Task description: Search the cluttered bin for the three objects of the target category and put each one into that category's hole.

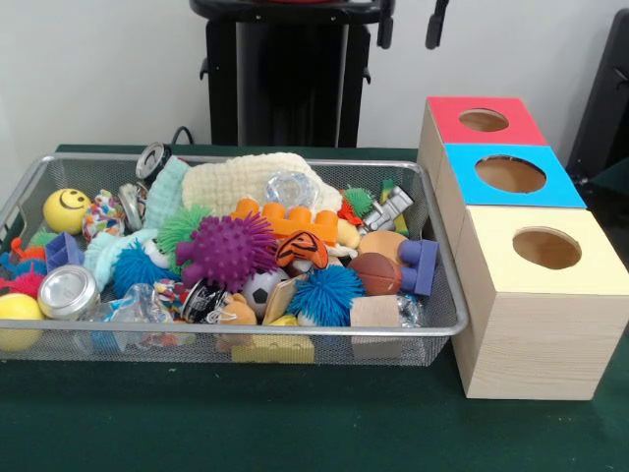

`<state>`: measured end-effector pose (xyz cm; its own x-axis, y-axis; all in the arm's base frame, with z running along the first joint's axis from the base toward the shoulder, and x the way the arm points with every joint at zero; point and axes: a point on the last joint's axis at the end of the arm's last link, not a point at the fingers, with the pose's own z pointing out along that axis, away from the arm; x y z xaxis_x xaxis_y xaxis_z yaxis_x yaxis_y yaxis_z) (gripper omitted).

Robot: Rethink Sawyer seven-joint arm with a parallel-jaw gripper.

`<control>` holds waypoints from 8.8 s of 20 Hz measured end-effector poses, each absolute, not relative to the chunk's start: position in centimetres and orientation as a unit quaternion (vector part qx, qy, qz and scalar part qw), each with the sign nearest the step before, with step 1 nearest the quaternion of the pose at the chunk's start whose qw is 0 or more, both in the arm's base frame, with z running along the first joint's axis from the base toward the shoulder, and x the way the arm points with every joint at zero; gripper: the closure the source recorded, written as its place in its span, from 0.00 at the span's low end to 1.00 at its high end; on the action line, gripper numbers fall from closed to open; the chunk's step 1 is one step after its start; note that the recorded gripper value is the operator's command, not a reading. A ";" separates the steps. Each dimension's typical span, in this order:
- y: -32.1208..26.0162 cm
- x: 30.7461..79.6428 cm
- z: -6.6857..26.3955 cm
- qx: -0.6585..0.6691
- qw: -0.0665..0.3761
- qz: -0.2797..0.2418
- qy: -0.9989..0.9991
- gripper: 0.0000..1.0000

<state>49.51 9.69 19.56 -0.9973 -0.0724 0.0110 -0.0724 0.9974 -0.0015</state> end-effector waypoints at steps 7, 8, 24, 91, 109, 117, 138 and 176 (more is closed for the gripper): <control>8.9 51.3 18.3 0.041 0.003 -0.001 -0.999 0.00; 8.8 51.4 18.0 0.042 0.003 -0.001 -0.999 0.00; 7.9 53.5 15.7 0.079 0.000 0.005 -0.997 0.00; -2.6 50.6 6.2 0.071 -0.101 0.066 -0.990 0.00; -1.3 46.8 5.5 0.040 -0.086 0.071 -0.993 0.00; 0.9 43.3 2.8 0.006 -0.099 0.061 -0.993 0.00; -1.4 41.2 1.9 -0.053 -0.080 0.060 -0.994 0.00; -2.8 49.3 7.2 -0.077 -0.043 0.095 -0.992 0.00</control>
<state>49.25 -2.77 7.21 -0.9846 0.1438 -0.0997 0.1601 0.9703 -0.1816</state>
